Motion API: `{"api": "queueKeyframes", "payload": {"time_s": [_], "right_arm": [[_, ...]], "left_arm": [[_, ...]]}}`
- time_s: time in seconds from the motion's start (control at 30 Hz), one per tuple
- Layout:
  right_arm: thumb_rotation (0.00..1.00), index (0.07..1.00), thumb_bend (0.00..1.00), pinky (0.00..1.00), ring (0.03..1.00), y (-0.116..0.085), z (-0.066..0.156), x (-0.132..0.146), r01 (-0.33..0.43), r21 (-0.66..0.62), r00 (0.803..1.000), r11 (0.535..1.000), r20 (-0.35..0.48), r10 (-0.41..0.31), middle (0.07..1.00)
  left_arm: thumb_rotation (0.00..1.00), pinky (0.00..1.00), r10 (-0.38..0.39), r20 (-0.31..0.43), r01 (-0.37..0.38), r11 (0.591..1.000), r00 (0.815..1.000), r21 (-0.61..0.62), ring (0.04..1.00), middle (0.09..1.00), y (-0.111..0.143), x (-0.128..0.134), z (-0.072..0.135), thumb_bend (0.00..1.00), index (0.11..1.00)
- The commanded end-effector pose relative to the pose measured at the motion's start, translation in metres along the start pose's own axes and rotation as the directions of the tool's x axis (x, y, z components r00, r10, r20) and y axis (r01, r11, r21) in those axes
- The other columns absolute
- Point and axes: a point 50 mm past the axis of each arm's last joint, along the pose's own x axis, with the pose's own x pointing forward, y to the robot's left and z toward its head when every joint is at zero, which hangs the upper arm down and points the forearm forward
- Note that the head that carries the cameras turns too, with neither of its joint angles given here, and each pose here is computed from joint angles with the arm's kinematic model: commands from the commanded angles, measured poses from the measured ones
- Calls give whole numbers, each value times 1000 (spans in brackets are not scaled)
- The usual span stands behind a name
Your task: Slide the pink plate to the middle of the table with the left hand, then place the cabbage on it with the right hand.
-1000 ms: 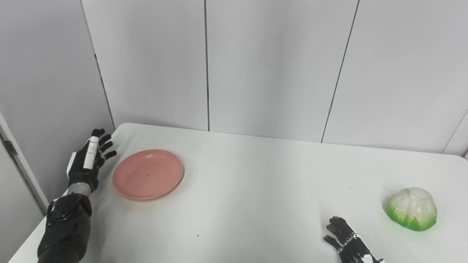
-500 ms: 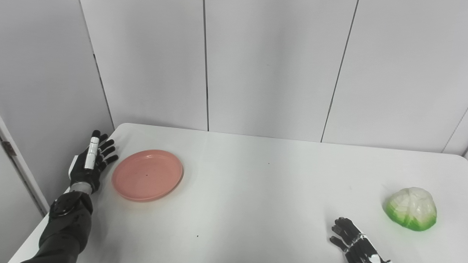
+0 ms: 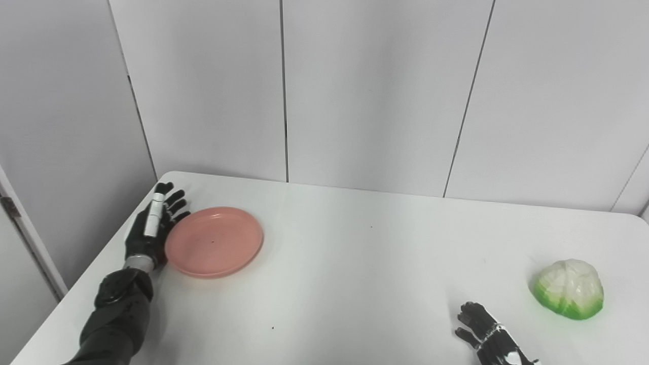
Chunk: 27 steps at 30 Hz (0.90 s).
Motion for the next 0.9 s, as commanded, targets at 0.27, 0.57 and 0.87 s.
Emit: {"api": "queueKeyframes", "payload": {"time_s": [0.27, 0.57, 0.87], "right_arm": [[975, 807, 858, 811, 845, 2, -13, -17, 33, 12, 994, 999, -102, -32, 850], [977, 810, 868, 796, 839, 6, -10, -16, 25, 14, 993, 1000, -112, -24, 850], [982, 813, 870, 792, 836, 9, -9, -16, 20, 14, 993, 1000, -115, -19, 854]], "left_arm": [[806, 740, -77, -27, 78, 996, 997, 33, 881, 868, -10, -6, -8, 895, 876], [808, 721, -123, -43, 126, 990, 991, 66, 887, 871, -20, -14, -18, 933, 869], [787, 730, -190, -39, 191, 981, 981, 43, 892, 869, -48, -15, -24, 884, 884]]}}
